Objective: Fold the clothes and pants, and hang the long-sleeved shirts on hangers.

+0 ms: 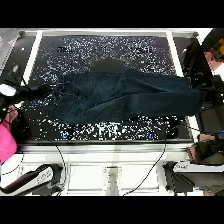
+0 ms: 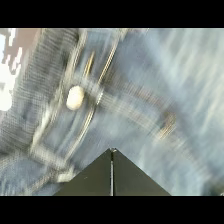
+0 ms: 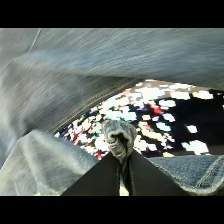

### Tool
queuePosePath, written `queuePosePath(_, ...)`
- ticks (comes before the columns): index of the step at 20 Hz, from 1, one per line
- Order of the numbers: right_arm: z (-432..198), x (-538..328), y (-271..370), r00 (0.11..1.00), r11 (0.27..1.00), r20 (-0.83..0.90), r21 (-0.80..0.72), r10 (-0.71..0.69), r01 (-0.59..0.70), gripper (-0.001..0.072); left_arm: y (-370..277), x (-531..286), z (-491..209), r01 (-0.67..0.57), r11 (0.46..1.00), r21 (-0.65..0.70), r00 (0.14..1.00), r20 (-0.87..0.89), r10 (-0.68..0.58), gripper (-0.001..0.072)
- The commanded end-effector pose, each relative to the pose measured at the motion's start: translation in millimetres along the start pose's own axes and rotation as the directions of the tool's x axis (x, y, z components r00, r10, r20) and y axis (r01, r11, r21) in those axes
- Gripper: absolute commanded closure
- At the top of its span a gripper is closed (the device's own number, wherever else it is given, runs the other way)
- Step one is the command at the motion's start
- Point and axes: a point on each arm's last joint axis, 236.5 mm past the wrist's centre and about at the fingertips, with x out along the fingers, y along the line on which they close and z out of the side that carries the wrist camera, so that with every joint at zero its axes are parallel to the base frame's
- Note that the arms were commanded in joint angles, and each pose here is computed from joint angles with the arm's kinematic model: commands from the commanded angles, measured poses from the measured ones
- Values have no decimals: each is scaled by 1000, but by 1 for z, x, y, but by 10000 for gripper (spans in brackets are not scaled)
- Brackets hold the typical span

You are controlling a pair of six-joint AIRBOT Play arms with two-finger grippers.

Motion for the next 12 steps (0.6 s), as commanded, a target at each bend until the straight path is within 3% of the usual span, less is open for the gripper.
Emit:
queuePosePath(1,0,-27,-30,989,986,49,103,-137,131,692,-27,-46,39,39,999,30,985,168,-43,672)
queuePosePath(4,-6,-17,-52,979,972,-5,116,-203,202,692,-42,-76,38,51,996,71,978,197,-64,673)
queuePosePath(10,-13,13,-113,934,926,-108,134,-340,353,689,-40,-76,-1,50,992,112,996,68,-58,673)
queuePosePath(11,-6,18,-117,936,926,-86,139,-341,351,677,-35,-71,-9,46,994,96,997,49,-51,673)
queuePosePath(12,4,24,-119,941,930,-50,146,-335,339,561,-30,-66,-18,43,996,80,998,30,-46,673)
